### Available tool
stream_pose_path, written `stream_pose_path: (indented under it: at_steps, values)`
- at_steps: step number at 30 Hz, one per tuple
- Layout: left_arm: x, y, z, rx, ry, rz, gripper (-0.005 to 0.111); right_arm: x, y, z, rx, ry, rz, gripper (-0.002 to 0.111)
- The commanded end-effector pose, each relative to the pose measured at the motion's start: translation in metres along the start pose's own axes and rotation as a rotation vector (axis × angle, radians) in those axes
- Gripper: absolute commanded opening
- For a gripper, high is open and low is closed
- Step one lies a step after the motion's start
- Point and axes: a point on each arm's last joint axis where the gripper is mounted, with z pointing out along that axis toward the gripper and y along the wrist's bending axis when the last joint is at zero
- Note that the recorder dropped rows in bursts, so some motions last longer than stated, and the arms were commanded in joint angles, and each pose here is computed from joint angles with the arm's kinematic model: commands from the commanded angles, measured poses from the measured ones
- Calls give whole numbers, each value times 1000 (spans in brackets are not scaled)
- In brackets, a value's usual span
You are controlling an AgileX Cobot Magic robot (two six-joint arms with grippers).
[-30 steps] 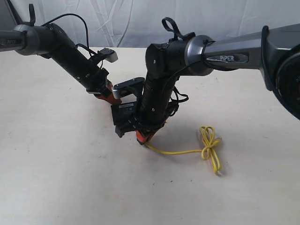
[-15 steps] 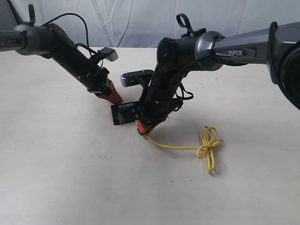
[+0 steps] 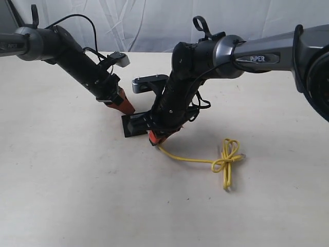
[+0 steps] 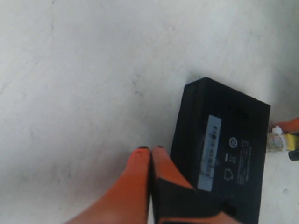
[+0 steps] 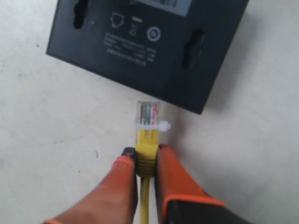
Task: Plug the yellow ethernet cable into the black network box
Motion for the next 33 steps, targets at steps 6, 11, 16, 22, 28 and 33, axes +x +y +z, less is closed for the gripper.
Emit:
stream_pose_path:
  at_steps: [6, 11, 16, 22, 28, 33]
  values:
    - [-2, -1, -1, 8, -11, 2, 0, 1, -3, 12, 0, 18, 11, 0]
    - [-2, -1, -1, 8, -11, 2, 0, 0, -3, 15, -5, 10, 21, 0]
    - [-2, -1, -1, 10, -10, 2, 0, -2, -3, 15, -3, -12, 23, 0]
    - [-2, -2, -1, 24, -10, -1, 0, -5, -5, 15, 0, -40, 31, 0]
    - [-2, -2, -1, 26, -15, -1, 0, -10, -3, 4, 17, -1, -64, 0]
    - [-3, -3, -1, 34, -26, -7, 0, -11, -1, 2, 11, 12, -102, 0]
